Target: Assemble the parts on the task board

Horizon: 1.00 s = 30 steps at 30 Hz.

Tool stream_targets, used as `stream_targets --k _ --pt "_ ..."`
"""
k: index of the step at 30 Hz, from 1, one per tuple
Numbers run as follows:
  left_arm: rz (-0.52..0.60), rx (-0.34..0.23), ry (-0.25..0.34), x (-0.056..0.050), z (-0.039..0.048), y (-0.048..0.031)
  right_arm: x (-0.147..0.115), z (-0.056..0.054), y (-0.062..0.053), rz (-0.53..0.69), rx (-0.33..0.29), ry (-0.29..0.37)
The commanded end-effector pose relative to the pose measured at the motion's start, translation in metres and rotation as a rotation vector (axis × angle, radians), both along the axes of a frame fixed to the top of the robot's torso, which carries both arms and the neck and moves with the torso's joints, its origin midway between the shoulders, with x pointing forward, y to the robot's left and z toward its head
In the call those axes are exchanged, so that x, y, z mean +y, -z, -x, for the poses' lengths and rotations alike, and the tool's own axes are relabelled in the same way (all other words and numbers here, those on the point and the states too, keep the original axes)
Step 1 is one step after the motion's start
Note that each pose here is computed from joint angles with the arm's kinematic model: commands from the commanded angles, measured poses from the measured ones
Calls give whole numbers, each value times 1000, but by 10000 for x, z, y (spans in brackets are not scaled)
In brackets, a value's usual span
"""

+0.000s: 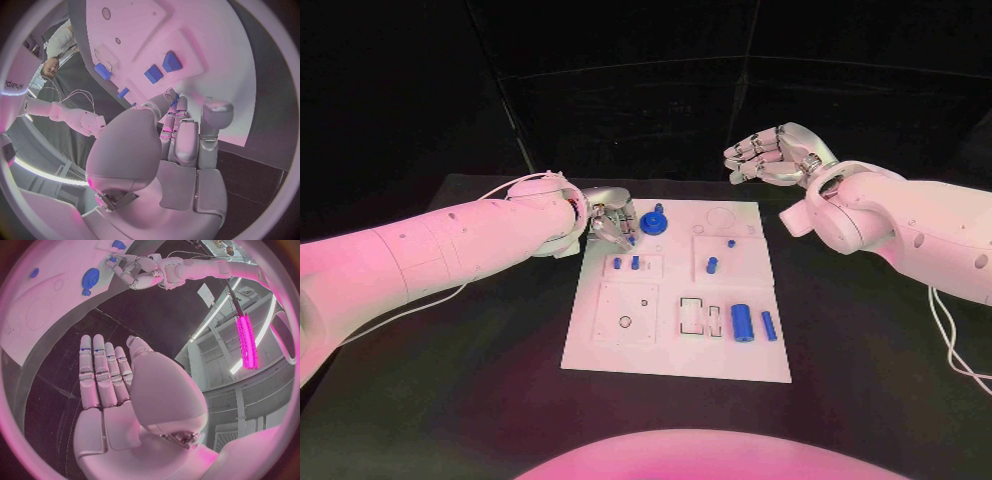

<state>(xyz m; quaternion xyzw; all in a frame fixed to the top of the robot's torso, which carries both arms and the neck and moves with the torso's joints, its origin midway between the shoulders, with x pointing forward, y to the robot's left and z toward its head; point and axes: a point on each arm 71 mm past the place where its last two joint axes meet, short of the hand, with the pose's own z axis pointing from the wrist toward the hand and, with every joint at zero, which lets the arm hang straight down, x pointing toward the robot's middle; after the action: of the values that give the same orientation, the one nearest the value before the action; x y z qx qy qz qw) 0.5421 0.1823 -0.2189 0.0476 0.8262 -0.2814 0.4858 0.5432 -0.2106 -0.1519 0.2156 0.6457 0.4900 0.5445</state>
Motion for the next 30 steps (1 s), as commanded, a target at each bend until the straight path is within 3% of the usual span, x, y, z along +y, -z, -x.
stream_targets --k 1,30 --pt "-4 5 1 -3 -1 -3 8 1 -15 -1 -4 -8" --pt "-9 -2 -20 23 6 -7 2 -3 -9 5 1 -6"
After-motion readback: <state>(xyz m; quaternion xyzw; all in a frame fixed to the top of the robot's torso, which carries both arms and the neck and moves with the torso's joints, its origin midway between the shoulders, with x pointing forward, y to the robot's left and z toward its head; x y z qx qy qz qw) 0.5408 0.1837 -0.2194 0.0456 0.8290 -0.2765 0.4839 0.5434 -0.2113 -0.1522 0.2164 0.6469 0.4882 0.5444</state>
